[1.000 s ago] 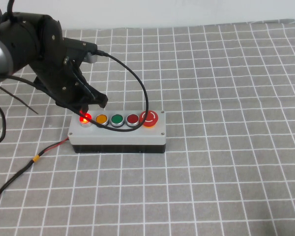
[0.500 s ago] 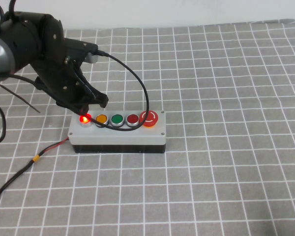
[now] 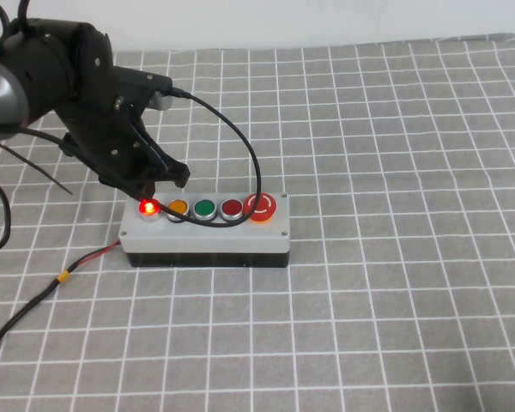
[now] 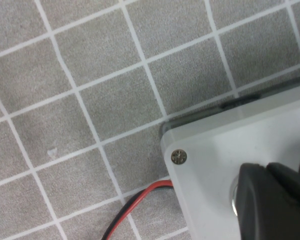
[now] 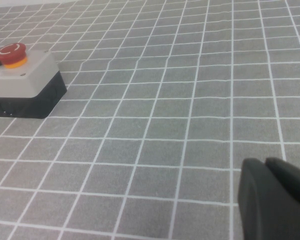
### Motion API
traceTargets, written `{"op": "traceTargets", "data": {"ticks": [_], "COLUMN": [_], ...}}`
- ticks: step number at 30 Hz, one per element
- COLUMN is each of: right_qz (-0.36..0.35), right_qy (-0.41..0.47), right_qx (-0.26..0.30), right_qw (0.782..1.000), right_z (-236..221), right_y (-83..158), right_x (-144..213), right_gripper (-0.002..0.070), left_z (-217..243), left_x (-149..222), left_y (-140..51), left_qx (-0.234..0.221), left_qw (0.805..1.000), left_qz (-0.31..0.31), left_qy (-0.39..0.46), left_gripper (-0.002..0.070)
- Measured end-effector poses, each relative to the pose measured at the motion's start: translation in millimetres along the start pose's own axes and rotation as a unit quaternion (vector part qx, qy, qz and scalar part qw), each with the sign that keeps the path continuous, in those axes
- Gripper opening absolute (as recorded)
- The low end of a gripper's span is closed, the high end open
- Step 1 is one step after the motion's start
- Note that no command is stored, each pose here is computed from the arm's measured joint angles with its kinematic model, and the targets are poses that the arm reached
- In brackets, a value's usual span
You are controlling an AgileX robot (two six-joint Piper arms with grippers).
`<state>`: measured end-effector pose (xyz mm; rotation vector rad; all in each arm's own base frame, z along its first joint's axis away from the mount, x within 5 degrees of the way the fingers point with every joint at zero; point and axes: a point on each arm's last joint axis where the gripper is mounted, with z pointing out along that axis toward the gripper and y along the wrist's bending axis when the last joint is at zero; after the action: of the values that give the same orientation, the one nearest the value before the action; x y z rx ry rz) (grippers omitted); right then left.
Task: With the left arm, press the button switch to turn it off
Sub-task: Press the button to turn off
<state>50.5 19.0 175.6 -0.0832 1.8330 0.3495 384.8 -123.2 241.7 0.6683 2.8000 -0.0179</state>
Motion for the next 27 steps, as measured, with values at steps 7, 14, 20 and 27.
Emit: {"op": "traceTargets", "data": {"ticks": [7,14,20,27], "right_qz": [0.0,0.0,0.0,0.0], "right_qy": [0.0,0.0,0.0,0.0], "right_qx": [0.0,0.0,0.0,0.0], "right_qw": [1.0,1.0,1.0,1.0], "right_z": [0.0,0.0,0.0,0.0], "right_y": [0.0,0.0,0.0,0.0], "right_x": [0.0,0.0,0.0,0.0], "right_gripper": [-0.0017,-0.0017,-0.0017,-0.0017], "left_z": [1.9,2.6,-14.3,-37.8], "left_x": [-0.6,-0.7,1.9,11.3], "left_y": [0.1,-0.1,-0.2,-1.1], "left_qx": [0.001,0.002,-0.002,-0.005], "left_qw": [1.0,1.0,1.0,1.0], "left_qz": [0.0,0.0,0.0,0.001], "left_qy": [0.004,0.005,-0.014,-0.017], "left_gripper": [-0.0003,-0.0003,-0.0003,-0.0003]}}
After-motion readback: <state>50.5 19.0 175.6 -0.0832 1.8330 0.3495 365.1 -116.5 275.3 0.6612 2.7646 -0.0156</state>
